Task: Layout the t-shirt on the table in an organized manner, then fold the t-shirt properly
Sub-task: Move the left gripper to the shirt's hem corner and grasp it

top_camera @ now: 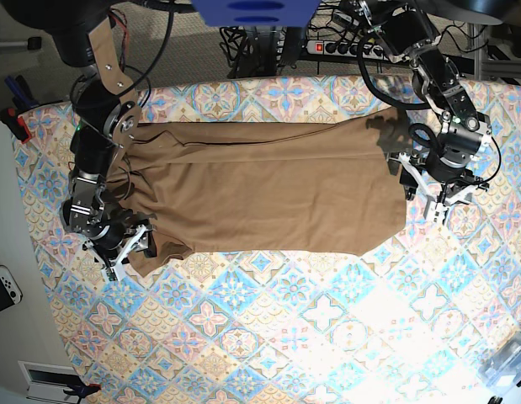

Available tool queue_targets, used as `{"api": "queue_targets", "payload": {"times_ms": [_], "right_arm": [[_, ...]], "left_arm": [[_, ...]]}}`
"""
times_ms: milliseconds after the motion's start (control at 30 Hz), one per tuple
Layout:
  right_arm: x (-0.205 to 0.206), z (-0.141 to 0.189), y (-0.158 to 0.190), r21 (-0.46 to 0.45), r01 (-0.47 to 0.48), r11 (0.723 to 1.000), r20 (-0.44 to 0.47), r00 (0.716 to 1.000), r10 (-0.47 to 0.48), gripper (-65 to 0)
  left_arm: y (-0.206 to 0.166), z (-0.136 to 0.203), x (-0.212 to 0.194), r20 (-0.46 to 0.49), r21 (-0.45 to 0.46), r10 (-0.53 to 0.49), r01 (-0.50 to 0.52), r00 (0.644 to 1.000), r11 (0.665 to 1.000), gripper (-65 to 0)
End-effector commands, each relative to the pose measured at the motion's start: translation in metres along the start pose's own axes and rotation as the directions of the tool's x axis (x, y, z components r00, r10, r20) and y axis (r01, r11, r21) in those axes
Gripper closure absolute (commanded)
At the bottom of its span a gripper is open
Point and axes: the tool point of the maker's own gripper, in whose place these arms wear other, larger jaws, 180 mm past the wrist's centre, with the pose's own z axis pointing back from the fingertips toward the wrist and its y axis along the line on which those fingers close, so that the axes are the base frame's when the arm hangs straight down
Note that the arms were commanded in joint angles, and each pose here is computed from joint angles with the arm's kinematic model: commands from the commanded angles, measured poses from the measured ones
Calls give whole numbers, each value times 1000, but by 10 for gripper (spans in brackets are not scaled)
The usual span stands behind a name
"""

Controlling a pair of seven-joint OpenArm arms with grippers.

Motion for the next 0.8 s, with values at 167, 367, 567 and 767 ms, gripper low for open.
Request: {"api": "queue_targets", "payload": {"times_ms": [167, 367, 567, 767], "right_arm": [[4, 3, -7, -10, -22, 1000, -25, 999, 22, -389], [2, 2, -6, -8, -20, 1000, -29, 999, 20, -389], [-25, 3, -2, -2, -10, 1000, -70, 997, 10, -389], [-25, 3, -2, -2, -9, 1000, -70, 998, 9, -389]], "left_arm": [[7, -1, 17, 52, 12, 3, -3, 999, 1000, -349], [29, -32, 39, 58, -7, 41, -40, 998, 999, -349], [48, -69, 58, 29, -58, 83, -81, 996, 995, -354], [41, -111, 53, -84, -114, -15, 6, 996, 993, -355]]}}
